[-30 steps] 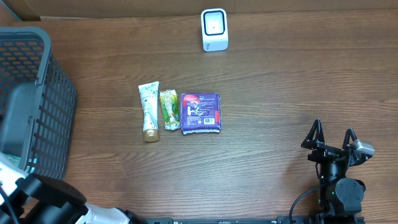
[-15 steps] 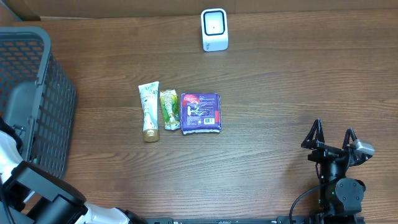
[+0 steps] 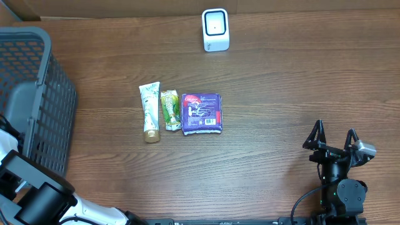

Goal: Scan the item barcode
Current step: 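Reach the left gripper into the basket and grasp the green wipes pack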

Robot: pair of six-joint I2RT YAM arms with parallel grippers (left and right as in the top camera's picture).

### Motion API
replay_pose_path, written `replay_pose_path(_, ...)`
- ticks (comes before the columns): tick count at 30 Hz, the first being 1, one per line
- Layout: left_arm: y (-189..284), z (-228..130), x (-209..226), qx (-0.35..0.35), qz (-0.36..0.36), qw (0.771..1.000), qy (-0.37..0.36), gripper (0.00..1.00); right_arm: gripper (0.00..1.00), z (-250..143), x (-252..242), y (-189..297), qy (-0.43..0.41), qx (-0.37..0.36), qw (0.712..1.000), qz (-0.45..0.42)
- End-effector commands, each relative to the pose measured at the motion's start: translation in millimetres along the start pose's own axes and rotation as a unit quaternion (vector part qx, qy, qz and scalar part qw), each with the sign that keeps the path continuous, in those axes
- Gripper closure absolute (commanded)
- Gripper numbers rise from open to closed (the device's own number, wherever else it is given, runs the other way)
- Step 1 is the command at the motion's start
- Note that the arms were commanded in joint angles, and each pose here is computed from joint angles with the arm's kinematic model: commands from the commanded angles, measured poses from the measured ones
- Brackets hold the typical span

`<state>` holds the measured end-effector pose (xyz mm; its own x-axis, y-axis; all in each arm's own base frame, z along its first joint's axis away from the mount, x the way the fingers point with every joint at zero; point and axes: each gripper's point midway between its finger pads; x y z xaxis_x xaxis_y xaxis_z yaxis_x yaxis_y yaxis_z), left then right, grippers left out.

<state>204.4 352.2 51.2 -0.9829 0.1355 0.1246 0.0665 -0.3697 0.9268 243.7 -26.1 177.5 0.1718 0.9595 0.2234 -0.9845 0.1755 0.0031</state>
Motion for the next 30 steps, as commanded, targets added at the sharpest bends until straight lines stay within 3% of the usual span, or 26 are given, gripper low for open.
replay_pose_path(1,-6.1,4.4,10.1,-0.005,0.013,1.000,-0.001,0.18,0.00,-1.4,0.0,0.1,0.003,-0.003,1.000,0.000)
replay_pose_path(10,-19.6,5.6,12.0,-0.001,0.016,1.000,-0.010,0.23,0.00,-1.4,0.0,0.1,0.003,-0.003,1.000,0.000)
replay_pose_path(14,-30.2,-1.6,11.1,0.014,0.020,1.000,-0.014,0.31,0.00,-1.4,0.0,0.1,0.003,-0.003,1.000,0.000)
replay_pose_path(16,-34.9,-5.0,10.2,0.021,0.021,0.999,-0.016,0.41,0.00,-1.4,0.0,0.1,0.003,-0.003,1.000,0.000)
replay_pose_path(19,-37.7,-8.3,8.9,0.027,0.021,0.999,-0.019,0.78,0.00,-1.4,0.0,0.1,0.003,-0.003,1.000,0.000)
replay_pose_path(21,-37.1,-8.5,7.3,0.028,0.016,0.999,-0.019,0.95,0.00,-1.4,0.0,0.1,0.003,-0.003,1.000,0.000)
replay_pose_path(26,-17.7,-1.9,0.0,0.041,-0.007,0.999,-0.019,0.96,0.00,-1.4,0.0,0.1,0.003,-0.003,1.000,0.000)
replay_pose_path(30,25.8,23.0,-20.3,0.046,-0.068,0.997,-0.013,0.96,0.00,-1.4,0.0,0.1,0.003,-0.003,1.000,0.000)
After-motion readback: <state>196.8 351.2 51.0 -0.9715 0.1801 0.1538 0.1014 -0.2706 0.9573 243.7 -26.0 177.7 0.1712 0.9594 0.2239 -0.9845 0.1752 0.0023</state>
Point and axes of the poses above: each gripper's point midway between its finger pads, its own y axis back along the fingers, its own x axis along the line the jaws close on, z = x × y, and after that the axes turned 6 degrees about y, right-handed
